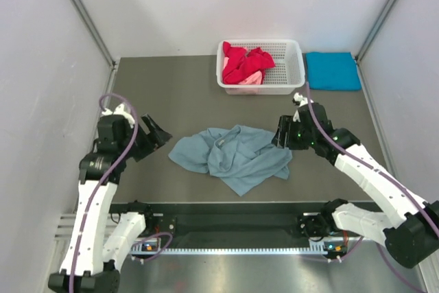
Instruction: Fold and stack the t-shirts
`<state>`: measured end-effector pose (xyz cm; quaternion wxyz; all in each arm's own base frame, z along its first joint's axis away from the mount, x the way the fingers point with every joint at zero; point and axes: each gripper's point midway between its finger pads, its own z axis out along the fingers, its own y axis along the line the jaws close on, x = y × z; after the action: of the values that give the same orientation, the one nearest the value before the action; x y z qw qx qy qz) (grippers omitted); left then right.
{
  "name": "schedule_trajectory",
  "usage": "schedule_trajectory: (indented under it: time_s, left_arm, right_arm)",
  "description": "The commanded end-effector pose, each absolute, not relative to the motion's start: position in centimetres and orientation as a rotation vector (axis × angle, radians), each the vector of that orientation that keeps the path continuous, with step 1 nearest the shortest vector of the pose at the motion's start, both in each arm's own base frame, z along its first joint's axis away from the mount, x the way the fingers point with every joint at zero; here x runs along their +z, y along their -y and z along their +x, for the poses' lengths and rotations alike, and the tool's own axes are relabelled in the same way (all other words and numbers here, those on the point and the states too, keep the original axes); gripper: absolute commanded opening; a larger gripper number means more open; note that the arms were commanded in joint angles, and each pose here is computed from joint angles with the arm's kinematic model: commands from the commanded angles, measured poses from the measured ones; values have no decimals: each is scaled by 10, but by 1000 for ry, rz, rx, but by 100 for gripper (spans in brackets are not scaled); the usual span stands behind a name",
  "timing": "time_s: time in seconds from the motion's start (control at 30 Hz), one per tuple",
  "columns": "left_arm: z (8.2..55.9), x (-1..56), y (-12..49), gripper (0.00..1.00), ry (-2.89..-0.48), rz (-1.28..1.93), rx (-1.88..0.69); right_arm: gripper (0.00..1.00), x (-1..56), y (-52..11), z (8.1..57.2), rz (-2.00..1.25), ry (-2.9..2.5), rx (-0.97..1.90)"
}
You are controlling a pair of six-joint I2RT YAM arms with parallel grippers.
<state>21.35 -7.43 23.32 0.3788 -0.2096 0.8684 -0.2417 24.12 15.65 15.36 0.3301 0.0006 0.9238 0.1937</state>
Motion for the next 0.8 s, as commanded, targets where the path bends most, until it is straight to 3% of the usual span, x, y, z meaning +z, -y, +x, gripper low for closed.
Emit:
schedule_trajectory:
  time_s: [0.0,0.23,0.37,0.4,0.6,0.67,0.77]
  left_arm:
    - [224,220,100,85,-2267,-505,-780]
    - [222,179,170,87,-2434,-340,-903]
    - [232,168,199,88,-2458,-343,-963]
    - [232,166,204,89,-2465,-329,-969]
    - [233,132,233,86,-2643,-275,-873]
    - [231,116,236,75,-2728,-276,-820]
    - [230,108,243,70,-2777,-257,-772]
  right_arm:
    - [60,179,-161,253,-158,-2359,488]
    - [63,163,-223,246,-437,-2423,628]
    - [85,163,-238,260,-418,-2395,660]
    - [86,156,-241,264,-431,-2411,646]
    - [86,143,-260,307,-524,-2391,564]
    - [84,144,-265,320,-570,-2377,544]
    - [79,133,-270,336,-588,-2396,518]
